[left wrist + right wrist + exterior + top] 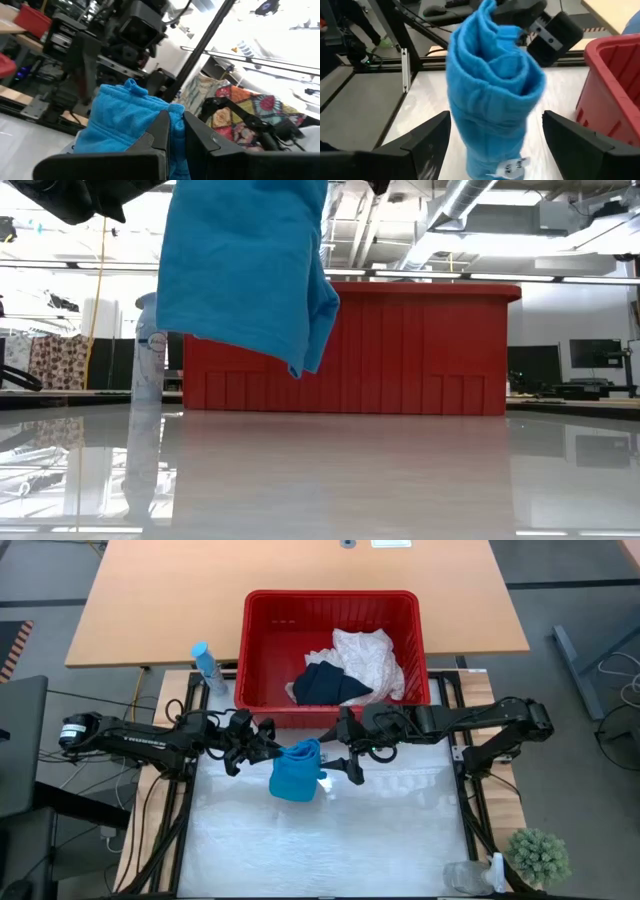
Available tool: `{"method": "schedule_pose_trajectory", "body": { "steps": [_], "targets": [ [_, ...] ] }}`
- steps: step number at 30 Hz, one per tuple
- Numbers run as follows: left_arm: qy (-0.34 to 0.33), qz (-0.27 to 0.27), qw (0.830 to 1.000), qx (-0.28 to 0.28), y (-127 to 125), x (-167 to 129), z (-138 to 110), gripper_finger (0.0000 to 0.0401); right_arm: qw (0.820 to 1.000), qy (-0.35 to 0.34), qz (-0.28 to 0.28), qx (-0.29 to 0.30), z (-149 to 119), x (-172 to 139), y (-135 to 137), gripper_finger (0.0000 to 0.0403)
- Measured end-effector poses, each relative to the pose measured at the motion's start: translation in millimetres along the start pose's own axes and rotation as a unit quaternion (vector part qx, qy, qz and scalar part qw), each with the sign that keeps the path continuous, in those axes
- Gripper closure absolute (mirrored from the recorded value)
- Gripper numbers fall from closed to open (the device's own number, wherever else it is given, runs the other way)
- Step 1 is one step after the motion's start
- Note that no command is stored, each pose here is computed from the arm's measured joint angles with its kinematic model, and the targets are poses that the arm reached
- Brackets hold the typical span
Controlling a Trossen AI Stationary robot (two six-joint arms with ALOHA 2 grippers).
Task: Fold laundry
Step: Fold the blue shorts
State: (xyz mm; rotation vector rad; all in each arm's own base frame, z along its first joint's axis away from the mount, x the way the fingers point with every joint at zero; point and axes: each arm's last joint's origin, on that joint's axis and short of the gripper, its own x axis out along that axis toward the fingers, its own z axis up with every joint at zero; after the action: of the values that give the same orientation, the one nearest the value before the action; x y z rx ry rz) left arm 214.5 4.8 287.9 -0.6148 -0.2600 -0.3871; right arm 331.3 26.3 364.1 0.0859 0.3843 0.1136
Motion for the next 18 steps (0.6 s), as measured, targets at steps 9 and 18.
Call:
{"method": "schedule_pose_trajectory", "body": {
  "steps": [9,18],
  "targets": [
    [-0.006,0.019,1.000,0.014,1.8,0.0,-0.4,0.0385,1.000,-0.009,0.015,0.016,-0.8,10.0,1.1,0.0066],
    [-0.016,0.046,0.998,0.034,4.1,-0.1,-0.7,0.0385,0.999,-0.022,0.005,0.048,2.0,9.4,-2.4,0.0067]
  ]
}}
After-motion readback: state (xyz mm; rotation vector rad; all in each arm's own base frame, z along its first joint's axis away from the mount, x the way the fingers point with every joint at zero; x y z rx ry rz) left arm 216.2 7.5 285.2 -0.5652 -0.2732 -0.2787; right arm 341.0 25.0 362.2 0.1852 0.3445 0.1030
